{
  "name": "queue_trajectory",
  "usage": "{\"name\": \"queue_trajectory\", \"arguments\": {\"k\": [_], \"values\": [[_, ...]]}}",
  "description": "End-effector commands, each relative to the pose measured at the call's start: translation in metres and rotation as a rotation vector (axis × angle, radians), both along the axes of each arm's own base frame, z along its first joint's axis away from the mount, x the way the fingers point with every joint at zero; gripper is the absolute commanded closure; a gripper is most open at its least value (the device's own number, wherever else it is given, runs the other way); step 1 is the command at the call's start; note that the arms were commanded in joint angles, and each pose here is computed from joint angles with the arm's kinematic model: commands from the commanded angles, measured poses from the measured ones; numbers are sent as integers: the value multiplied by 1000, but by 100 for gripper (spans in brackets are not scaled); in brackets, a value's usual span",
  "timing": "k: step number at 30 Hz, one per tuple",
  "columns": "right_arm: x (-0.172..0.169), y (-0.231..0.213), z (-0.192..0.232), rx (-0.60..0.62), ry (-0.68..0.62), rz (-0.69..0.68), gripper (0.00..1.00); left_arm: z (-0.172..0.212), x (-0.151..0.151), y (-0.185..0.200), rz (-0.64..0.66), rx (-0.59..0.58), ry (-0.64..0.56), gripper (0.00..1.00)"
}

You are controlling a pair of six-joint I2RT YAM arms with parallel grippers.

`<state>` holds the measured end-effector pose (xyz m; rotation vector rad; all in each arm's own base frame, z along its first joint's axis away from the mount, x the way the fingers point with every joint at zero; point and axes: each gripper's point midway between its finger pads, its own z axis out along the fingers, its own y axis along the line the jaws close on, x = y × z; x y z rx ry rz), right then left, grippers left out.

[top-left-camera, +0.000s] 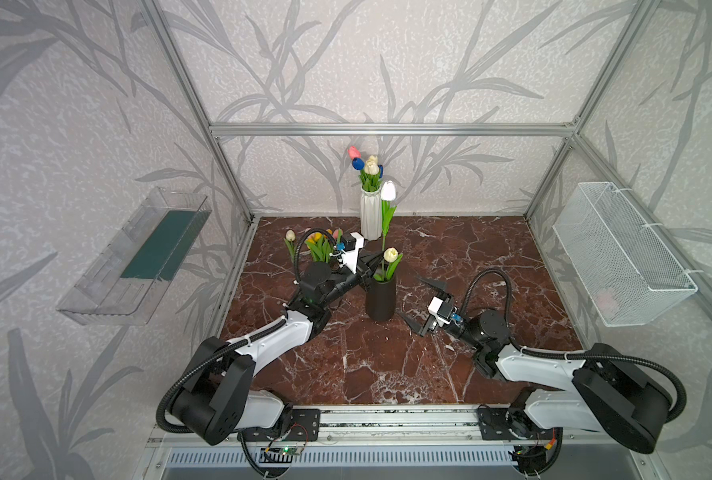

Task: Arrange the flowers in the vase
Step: 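Carry the second white tulip over and lower it into the black cylinder, then open the left gripper and move it back to the tulip bunch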

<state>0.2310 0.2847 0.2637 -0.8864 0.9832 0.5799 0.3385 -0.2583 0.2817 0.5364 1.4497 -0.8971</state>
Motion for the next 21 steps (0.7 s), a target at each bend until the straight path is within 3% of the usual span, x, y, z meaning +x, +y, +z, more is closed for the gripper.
{"name": "queue_trajectory", "arguments": {"k": [1,6,16,19,21], "values": [[-2,-1,4,17,-25,-4,4,4,-9,-1,-14,30,-36,86],[-2,0,3,16,-22,-3,4,-10,-3,6,37,97,-7,76],[-1,1,1,9,-22,-6,4,5,-5,30,141,221,-41,73],[-2,1,0,8,-20,-3,4,22,-5,44,171,212,-70,70],[-2,1,0,9,-19,-1,4,37,-2,59,237,154,-84,64]]}}
